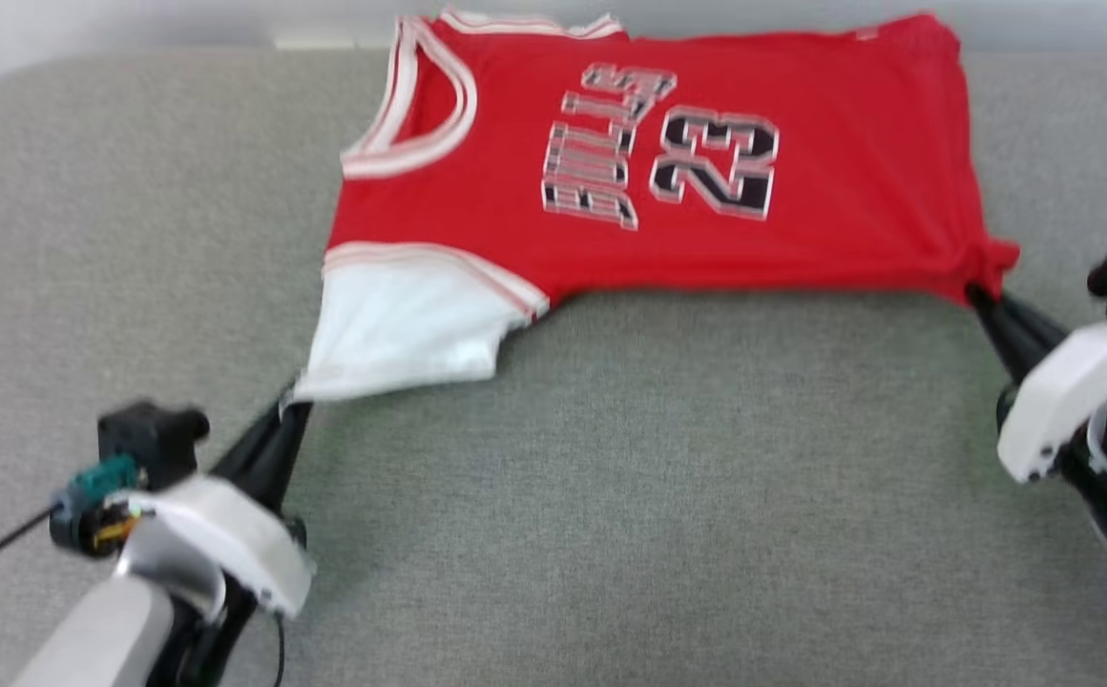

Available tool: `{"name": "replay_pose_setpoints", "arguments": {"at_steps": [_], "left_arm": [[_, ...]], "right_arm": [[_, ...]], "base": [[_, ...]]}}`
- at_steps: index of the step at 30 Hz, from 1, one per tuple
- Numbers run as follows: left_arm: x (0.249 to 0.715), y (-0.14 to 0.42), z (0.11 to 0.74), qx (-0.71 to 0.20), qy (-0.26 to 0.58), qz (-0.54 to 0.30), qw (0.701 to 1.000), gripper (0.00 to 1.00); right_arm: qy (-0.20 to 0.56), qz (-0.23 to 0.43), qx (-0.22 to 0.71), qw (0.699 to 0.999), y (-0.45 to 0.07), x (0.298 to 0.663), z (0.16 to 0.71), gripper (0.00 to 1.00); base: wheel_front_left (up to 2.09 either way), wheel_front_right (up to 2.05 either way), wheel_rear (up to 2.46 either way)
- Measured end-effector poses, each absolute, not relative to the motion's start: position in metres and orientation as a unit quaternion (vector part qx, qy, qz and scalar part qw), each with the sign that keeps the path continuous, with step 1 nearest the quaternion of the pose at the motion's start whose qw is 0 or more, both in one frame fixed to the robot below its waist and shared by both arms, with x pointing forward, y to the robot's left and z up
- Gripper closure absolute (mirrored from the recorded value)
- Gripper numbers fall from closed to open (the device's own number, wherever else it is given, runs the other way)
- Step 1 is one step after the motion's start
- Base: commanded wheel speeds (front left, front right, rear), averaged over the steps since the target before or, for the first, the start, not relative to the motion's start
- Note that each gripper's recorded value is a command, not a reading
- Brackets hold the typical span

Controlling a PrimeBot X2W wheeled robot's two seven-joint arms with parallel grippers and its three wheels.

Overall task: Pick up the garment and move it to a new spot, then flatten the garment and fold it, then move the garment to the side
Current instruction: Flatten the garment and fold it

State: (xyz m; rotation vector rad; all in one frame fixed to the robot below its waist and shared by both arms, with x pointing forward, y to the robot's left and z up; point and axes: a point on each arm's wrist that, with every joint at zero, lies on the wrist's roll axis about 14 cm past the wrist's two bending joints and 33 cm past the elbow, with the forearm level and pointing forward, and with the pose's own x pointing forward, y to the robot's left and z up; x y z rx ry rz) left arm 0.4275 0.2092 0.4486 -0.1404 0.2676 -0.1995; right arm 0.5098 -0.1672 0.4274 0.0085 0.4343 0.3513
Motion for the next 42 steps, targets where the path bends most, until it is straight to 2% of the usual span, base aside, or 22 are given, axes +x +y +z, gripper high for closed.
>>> {"name": "replay_pose_setpoints", "arguments": {"at_steps": [6, 12, 22, 26, 31, 37, 42], "left_arm": [[0.365, 0.199, 0.456, -0.067, 0.178, -0.119, 0.975, 1.00], [0.323, 0.186, 0.454, -0.070, 0.213, -0.128, 0.966, 1.00], [0.283, 0.181, 0.447, -0.084, 0.263, -0.130, 0.952, 1.00], [0.289, 0.181, 0.455, -0.089, 0.239, -0.126, 0.959, 1.00], [0.316, 0.174, 0.478, -0.090, 0.169, -0.130, 0.973, 1.00], [0.363, 0.178, 0.507, -0.076, 0.095, -0.129, 0.984, 1.00], [0.404, 0.184, 0.509, -0.069, 0.077, -0.129, 0.986, 1.00]], "right_arm": [[0.235, 0.167, 0.038, 0.957, -0.176, 0.459, 0.433, 1.00], [0.265, 0.155, 0.059, 0.950, -0.191, 0.412, 0.428, 1.00], [0.284, 0.139, 0.065, 0.947, -0.203, 0.376, 0.429, 1.00], [0.293, 0.129, 0.072, 0.945, -0.204, 0.368, 0.426, 1.00], [0.277, 0.126, 0.094, 0.948, -0.199, 0.374, 0.435, 1.00], [0.267, 0.124, 0.106, 0.950, -0.199, 0.395, 0.446, 1.00], [0.279, 0.126, 0.095, 0.947, -0.197, 0.417, 0.441, 1.00]], "base": [[0.00, 0.00, 0.00], [0.00, 0.00, 0.00], [0.00, 0.00, 0.00], [0.00, 0.00, 0.00], [0.00, 0.00, 0.00], [0.00, 0.00, 0.00], [0.00, 0.00, 0.00]]}}
